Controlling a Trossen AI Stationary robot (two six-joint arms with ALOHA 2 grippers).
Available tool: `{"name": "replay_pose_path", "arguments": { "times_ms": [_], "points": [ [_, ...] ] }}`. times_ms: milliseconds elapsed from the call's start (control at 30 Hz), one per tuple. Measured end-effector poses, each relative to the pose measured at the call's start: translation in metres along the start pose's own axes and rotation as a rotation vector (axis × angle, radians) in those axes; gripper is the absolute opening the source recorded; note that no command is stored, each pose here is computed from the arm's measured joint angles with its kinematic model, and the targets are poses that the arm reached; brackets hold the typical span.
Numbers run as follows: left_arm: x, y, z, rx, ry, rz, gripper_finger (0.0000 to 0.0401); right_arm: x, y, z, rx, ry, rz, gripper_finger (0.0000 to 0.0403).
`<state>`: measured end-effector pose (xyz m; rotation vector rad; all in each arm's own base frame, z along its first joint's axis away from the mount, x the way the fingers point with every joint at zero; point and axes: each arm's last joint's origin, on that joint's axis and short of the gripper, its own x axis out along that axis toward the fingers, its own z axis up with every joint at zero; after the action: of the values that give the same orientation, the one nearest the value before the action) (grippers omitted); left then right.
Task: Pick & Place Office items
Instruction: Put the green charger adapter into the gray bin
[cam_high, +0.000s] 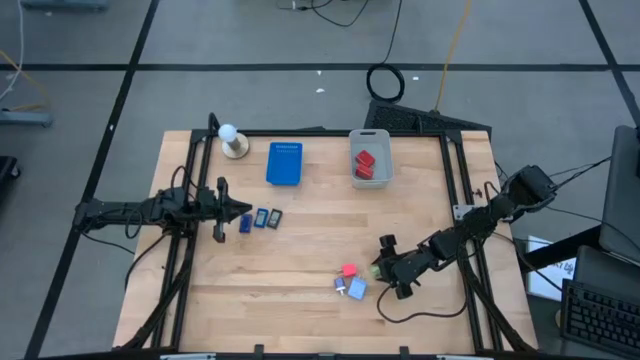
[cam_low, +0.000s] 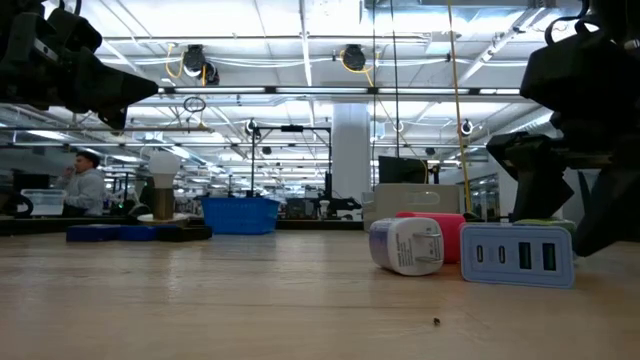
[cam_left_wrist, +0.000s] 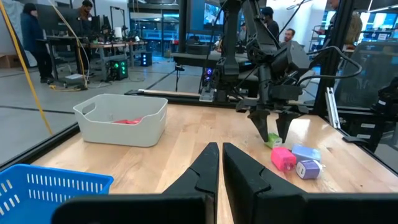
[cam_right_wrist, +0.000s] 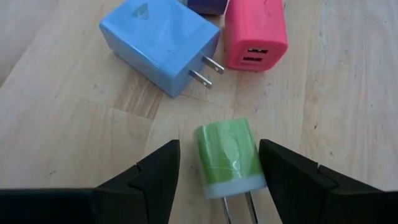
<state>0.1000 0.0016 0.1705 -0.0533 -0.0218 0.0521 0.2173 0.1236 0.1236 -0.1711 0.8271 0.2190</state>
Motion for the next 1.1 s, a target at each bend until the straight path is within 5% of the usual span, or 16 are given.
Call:
{"name": "replay_pose_path", "arguments": {
  "times_ms": [1100],
  "points": [
    [0.0, 0.0, 0.0, 0.0, 0.0, 0.0, 0.0021, 0.0043, -0.0052, -0.0005, 0.008, 0.009, -0.014, 0.0145]
  ]
}}
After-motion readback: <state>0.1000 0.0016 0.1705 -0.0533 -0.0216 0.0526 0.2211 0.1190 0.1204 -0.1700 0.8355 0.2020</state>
